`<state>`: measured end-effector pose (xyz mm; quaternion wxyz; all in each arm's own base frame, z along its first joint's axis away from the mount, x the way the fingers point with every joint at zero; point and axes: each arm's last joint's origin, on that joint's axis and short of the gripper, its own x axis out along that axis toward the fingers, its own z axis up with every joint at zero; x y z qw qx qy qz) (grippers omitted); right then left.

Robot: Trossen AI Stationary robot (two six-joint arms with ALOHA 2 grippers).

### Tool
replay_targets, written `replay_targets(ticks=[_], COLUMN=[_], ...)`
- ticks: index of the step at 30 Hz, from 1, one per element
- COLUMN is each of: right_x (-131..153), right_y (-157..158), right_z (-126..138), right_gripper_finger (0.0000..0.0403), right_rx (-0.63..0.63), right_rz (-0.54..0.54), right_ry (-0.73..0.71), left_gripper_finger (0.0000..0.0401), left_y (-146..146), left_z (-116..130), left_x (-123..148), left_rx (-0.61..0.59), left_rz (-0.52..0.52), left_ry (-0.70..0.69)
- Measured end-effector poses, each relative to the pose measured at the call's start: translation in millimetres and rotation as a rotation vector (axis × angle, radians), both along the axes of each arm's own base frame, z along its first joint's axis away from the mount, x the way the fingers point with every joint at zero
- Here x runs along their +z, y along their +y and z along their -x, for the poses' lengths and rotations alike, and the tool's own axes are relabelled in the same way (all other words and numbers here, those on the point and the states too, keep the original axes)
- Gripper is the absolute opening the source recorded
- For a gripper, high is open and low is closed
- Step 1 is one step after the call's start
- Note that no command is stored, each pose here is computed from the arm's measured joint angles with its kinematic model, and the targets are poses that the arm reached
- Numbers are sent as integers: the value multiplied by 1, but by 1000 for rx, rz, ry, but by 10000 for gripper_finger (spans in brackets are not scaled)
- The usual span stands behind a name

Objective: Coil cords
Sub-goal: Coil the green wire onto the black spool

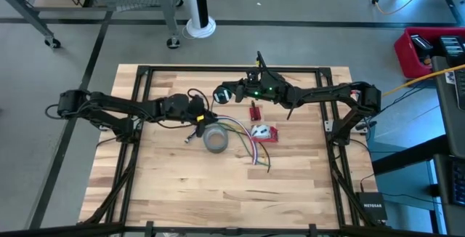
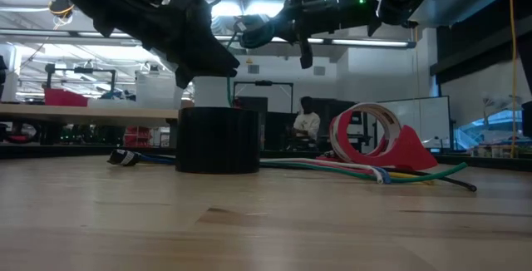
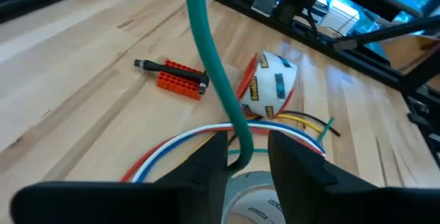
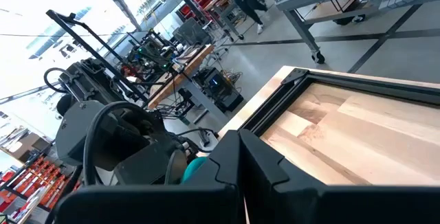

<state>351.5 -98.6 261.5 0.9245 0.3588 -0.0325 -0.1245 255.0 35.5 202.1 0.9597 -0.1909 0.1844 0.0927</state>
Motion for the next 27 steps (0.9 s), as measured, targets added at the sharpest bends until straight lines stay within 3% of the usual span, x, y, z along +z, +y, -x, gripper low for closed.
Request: replay_targets(ticks=[5, 11, 16, 21, 27], right_x=[0, -1, -2, -6, -7], right_y=[0, 1, 1, 3, 8], right_z=[0, 0, 0, 0, -1], right_gripper_finger=[7, 7, 7, 7, 7], right_rx=[0, 32, 43, 104, 274], right_rz=[0, -4, -7, -18, -1], right_ry=[3, 9, 21, 64, 70], left_gripper_finger=[102, 92, 83, 73, 64], left_y=[3, 4, 5, 9, 14], left_z=[3, 18, 30, 47, 64], left_x=[-1, -11, -9, 11, 36], left_rx=[6, 14, 85, 172, 217], left_rz=[-16, 0, -59, -152, -222], left_ry=[31, 213, 292, 255, 137])
